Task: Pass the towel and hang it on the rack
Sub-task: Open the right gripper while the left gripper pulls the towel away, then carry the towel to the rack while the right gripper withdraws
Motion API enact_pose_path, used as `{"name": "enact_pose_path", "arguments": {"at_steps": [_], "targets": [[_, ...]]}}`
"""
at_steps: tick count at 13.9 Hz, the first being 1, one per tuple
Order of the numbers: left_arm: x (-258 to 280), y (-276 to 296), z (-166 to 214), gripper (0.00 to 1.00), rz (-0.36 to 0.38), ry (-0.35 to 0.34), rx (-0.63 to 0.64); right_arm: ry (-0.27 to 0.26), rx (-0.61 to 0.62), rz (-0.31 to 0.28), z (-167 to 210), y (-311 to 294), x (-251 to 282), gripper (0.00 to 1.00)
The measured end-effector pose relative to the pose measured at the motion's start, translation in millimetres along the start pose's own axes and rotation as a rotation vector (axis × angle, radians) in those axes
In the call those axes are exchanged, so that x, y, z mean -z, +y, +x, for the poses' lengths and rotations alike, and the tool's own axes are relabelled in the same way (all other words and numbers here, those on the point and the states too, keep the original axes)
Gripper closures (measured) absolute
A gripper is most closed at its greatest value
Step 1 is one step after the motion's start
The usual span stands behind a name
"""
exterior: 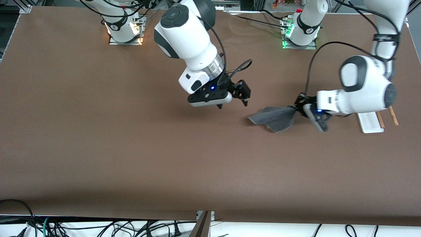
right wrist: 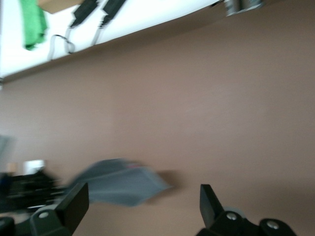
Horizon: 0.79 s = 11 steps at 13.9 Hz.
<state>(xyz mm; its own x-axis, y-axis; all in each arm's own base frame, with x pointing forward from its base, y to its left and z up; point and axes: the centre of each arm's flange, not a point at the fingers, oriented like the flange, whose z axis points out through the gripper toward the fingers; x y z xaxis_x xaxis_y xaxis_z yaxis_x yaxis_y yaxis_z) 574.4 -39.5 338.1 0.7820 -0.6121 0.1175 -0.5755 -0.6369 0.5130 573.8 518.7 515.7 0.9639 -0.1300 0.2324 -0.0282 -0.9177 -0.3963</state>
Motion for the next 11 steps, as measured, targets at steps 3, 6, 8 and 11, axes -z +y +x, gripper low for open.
{"name": "enact_pose_path", "arguments": {"at_steps": [3,6,8,11], "targets": [[58.0,-42.7,-54.6,0.98,-0.014,-0.046,0.075,-0.005,0.119,-0.136,33.9,45.6,13.7,0.0],[105.1,-78.0,-107.2,0.98,0.027,-0.078,0.046,0.011,0.207,-0.244,71.7,93.2,37.0,0.0],[135.5,-103.6,-147.5,0.98,0.08,-0.095,-0.001,0.006,0.256,-0.317,98.2,132.1,57.1,0.0],[167.8,-139.0,-216.2,0.98,0.114,-0.1,-0.082,0.003,0.302,-0.392,142.0,201.8,92.4,0.0]]}}
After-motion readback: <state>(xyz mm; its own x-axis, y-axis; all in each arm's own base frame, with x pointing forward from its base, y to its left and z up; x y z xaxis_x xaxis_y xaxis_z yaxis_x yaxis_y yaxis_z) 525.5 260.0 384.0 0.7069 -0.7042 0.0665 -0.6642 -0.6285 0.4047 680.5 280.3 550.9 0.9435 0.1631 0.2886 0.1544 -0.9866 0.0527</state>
